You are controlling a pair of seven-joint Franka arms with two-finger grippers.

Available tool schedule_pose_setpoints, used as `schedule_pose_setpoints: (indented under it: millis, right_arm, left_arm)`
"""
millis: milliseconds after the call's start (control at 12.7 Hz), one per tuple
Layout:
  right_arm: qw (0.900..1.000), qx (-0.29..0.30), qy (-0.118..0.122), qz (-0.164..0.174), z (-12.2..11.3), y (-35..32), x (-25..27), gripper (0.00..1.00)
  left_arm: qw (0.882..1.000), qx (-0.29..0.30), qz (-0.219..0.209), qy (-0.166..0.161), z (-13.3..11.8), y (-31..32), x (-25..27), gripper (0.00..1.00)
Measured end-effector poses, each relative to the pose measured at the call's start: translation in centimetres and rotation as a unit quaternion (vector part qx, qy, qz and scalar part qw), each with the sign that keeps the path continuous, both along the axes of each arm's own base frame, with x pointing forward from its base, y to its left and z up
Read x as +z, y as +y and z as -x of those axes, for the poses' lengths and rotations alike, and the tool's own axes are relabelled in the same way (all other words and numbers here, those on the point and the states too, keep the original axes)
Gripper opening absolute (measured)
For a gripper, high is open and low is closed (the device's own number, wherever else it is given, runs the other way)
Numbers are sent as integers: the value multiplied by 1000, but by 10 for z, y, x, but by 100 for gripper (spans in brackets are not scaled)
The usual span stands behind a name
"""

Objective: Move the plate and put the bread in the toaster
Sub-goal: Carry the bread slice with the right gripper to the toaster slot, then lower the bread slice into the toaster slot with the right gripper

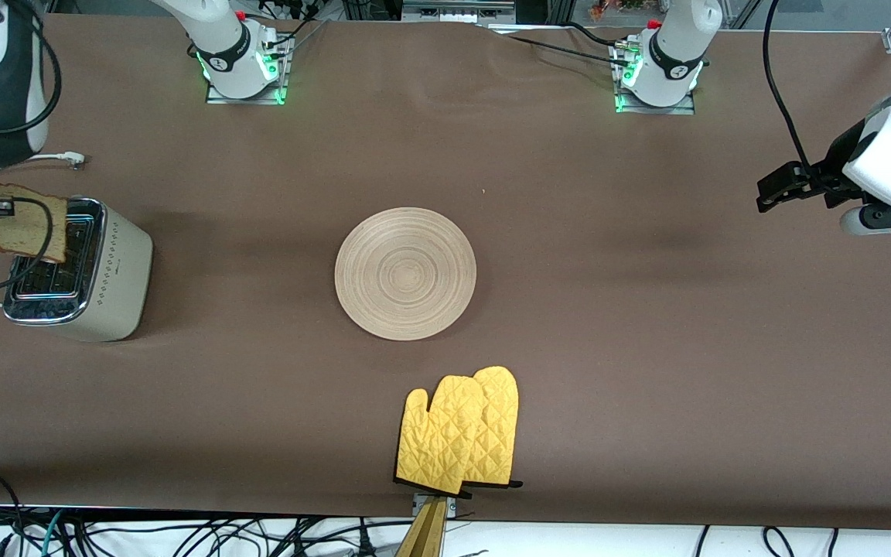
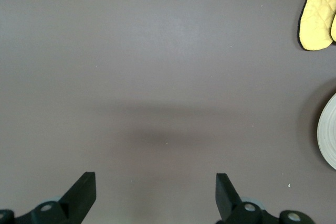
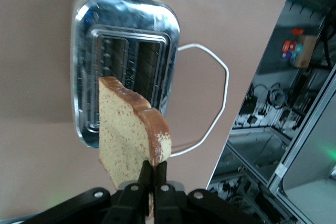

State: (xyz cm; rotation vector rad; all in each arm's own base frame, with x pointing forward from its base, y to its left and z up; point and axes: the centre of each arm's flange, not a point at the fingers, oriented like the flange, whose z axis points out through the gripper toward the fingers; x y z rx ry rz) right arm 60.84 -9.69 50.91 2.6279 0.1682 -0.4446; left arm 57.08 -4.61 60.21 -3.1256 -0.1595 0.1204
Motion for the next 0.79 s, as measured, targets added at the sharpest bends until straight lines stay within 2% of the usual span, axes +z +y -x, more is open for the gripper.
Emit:
schedule_pose_setpoints:
  millis: [315,629,787]
  right_arm:
    - [1000,0,23,12,-17,-10,-49,4]
    - [999,14,22,17,-28,-5,-70,4]
    - [999,24,15,18,-34,1,-74,4]
  left_arm:
    - [1000,0,0,0,0,0,0,100]
    - [1000,0,0,0,0,0,0,100]
    - [1000,-1,0,0,0,-1,0,100]
